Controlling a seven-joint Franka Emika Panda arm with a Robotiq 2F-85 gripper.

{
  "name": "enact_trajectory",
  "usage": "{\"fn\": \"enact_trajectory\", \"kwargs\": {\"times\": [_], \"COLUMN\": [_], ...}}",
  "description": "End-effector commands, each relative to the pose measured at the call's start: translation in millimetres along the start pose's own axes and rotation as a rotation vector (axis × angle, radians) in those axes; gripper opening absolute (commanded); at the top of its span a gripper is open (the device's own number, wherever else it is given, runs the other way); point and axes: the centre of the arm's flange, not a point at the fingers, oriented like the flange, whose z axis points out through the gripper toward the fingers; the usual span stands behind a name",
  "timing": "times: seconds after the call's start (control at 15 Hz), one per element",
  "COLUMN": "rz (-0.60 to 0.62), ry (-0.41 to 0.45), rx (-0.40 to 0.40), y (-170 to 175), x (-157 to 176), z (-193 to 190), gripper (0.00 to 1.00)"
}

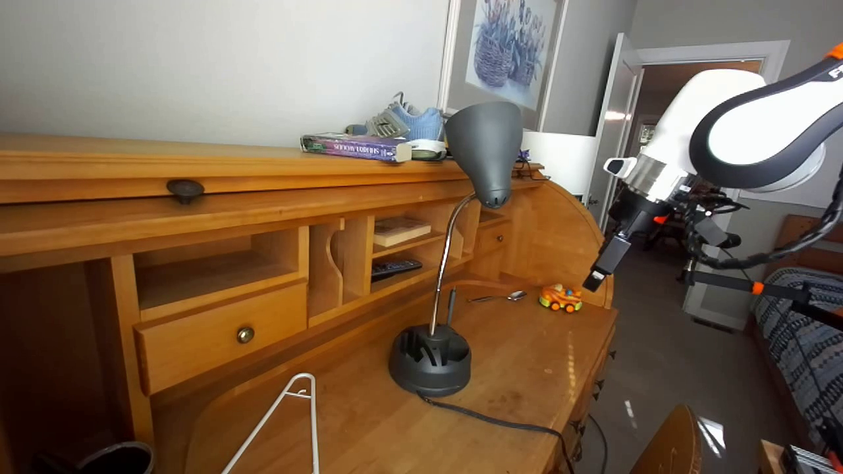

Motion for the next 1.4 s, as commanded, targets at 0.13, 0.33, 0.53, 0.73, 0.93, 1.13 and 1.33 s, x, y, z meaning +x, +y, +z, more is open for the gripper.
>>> {"fn": "enact_trajectory", "kwargs": {"times": [0.13, 0.33, 0.53, 0.73, 0.93, 1.13, 1.33], "rz": [0.133, 0.191, 0.224, 0.21, 0.248, 0.362, 0.457], "ry": [0.077, 0.057, 0.02, 0.02, 0.016, -0.001, -0.005], "rx": [-0.01, 0.009, 0.029, 0.023, 0.008, 0.003, 0.009], "y": [-10.7, -15.3, -21.5, -29.7, -26.2, -21.7, -20.8], "x": [13.8, 17.7, 23.4, 18.1, 20.2, 23.5, 29.1], "z": [66.6, 89.0, 105.8, 89.2, 91.3, 105.8, 117.9], "gripper": [1.0, 1.0, 1.0, 1.0, 1.0, 1.0, 1.0]}}
